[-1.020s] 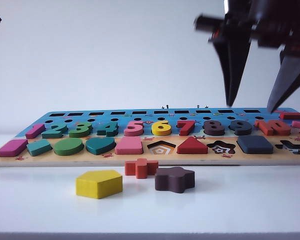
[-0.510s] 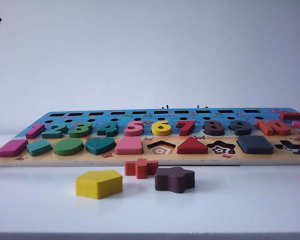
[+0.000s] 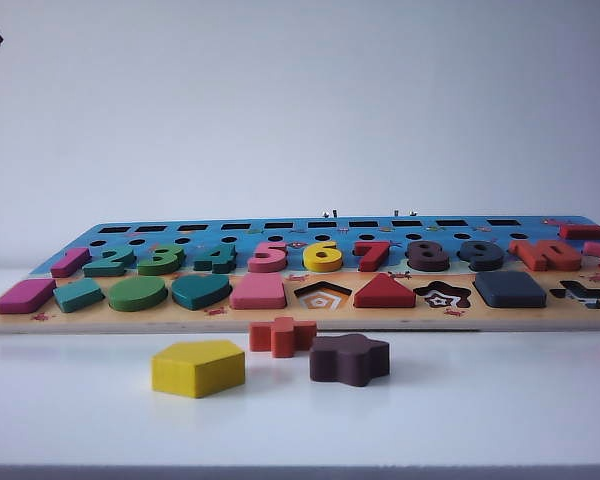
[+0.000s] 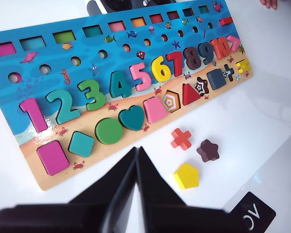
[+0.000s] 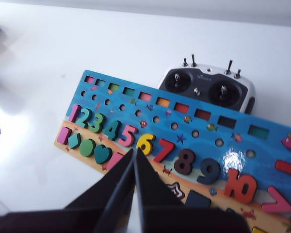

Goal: Insert the cube into the slot.

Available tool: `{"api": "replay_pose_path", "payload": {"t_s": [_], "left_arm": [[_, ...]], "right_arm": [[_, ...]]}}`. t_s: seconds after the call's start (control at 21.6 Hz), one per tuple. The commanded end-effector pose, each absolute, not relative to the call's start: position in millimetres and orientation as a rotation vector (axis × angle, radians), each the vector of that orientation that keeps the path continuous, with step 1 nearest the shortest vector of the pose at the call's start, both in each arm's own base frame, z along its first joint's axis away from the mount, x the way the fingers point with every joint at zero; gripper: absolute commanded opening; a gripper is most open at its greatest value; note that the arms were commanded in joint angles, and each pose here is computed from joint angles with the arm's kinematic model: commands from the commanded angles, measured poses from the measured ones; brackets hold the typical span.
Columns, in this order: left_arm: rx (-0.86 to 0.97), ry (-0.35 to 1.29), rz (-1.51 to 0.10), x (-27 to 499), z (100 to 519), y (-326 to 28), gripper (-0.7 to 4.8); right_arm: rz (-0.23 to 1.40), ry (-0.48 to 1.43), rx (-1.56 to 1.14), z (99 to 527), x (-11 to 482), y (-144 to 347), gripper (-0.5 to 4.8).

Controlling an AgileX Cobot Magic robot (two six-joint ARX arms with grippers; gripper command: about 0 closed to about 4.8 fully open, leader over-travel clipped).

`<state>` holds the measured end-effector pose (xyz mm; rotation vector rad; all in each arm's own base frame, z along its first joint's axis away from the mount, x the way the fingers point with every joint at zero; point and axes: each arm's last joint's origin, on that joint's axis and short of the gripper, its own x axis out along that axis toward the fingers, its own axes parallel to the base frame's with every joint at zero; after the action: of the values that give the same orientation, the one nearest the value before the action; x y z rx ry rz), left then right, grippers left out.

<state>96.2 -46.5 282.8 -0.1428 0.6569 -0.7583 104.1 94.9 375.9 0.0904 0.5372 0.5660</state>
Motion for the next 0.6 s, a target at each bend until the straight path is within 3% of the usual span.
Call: {"api": "replay_pose_path", "payload": {"t_s": [0.05, 0.6], "left_arm": [[-0.136, 0.616, -0.764, 95, 287, -46, 0.07], [-0.062, 0.415, -0.724, 96, 289, -39, 0.07]], "right_arm": [[0.659, 0.422, 0.034, 374, 106, 99, -0.06], [0.687, 0.259, 0.037, 318, 107, 99, -0.06]]}}
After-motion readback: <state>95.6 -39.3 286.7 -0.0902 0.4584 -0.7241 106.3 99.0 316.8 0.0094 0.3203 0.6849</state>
